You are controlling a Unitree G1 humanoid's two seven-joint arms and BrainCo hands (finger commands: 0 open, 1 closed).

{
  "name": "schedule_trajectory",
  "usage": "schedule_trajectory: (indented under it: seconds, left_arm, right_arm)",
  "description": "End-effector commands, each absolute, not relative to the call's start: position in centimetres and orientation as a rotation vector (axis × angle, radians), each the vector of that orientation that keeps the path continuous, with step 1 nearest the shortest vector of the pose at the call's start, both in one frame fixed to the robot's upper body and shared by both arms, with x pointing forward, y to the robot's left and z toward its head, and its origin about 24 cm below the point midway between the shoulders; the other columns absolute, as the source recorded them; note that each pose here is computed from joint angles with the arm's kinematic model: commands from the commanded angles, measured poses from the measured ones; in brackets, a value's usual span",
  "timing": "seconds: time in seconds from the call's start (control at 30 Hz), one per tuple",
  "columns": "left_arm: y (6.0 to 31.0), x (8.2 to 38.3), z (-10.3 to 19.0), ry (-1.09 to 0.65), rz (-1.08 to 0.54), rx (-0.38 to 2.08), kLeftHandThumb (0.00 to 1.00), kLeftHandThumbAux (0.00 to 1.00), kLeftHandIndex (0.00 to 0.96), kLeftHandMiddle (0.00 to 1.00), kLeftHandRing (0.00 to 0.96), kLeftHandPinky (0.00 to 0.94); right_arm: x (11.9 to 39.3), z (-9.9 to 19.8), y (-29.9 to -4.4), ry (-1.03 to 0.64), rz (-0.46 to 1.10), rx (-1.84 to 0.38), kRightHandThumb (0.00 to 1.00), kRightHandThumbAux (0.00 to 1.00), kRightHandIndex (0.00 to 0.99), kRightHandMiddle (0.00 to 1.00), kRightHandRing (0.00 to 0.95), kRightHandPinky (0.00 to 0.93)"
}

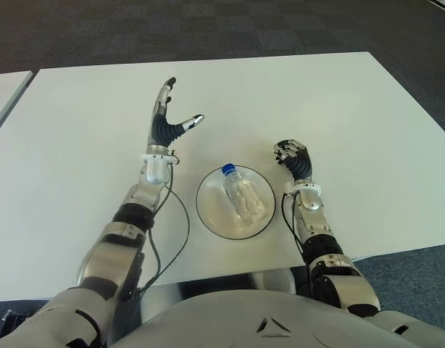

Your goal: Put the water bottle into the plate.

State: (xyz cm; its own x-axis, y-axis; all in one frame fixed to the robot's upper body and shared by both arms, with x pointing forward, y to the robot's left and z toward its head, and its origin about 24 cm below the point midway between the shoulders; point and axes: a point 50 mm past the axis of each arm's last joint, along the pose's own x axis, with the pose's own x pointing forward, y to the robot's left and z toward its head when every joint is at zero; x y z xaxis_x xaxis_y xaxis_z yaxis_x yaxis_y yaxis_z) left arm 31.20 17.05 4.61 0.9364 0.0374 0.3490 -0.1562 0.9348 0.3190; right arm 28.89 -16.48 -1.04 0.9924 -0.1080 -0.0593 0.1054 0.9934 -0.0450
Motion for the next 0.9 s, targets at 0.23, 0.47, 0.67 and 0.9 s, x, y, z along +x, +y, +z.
schedule_trajectory:
  seconds: [0.23, 0.47, 0.67, 0.9]
  left_arm:
    - [18.7, 28.4, 0.2, -0.141, 0.135, 0.161, 0.0, 0.875, 0.041, 0.005, 0.0, 0.0]
    - [19.1, 27.4, -0.6, -0.101, 0.156, 0.072, 0.0, 0.906, 0.064, 0.019, 0.0, 0.0]
    - [18.9, 26.3, -0.7, -0.103, 0.201, 0.021, 0.0, 0.93, 0.087, 0.054, 0.019, 0.017]
    - [19.1, 24.6, -0.9, -0.081, 0.255, 0.005, 0.0, 0.99, 0.164, 0.167, 0.139, 0.163]
  right_arm:
    - [28.4, -2.1, -16.4, 0.125, -0.096, -0.036, 0.708, 0.729, 0.434, 0.598, 0.621, 0.637]
    - [28.4, -2.1, -16.4, 0.126, -0.1, -0.037, 0.708, 0.729, 0.433, 0.599, 0.621, 0.635]
    - [28.5, -2.1, -16.4, 0.132, -0.099, -0.041, 0.708, 0.729, 0.433, 0.597, 0.62, 0.632]
    - [28.5, -1.9, -16.2, 0.113, -0.088, -0.038, 0.708, 0.729, 0.433, 0.602, 0.62, 0.638]
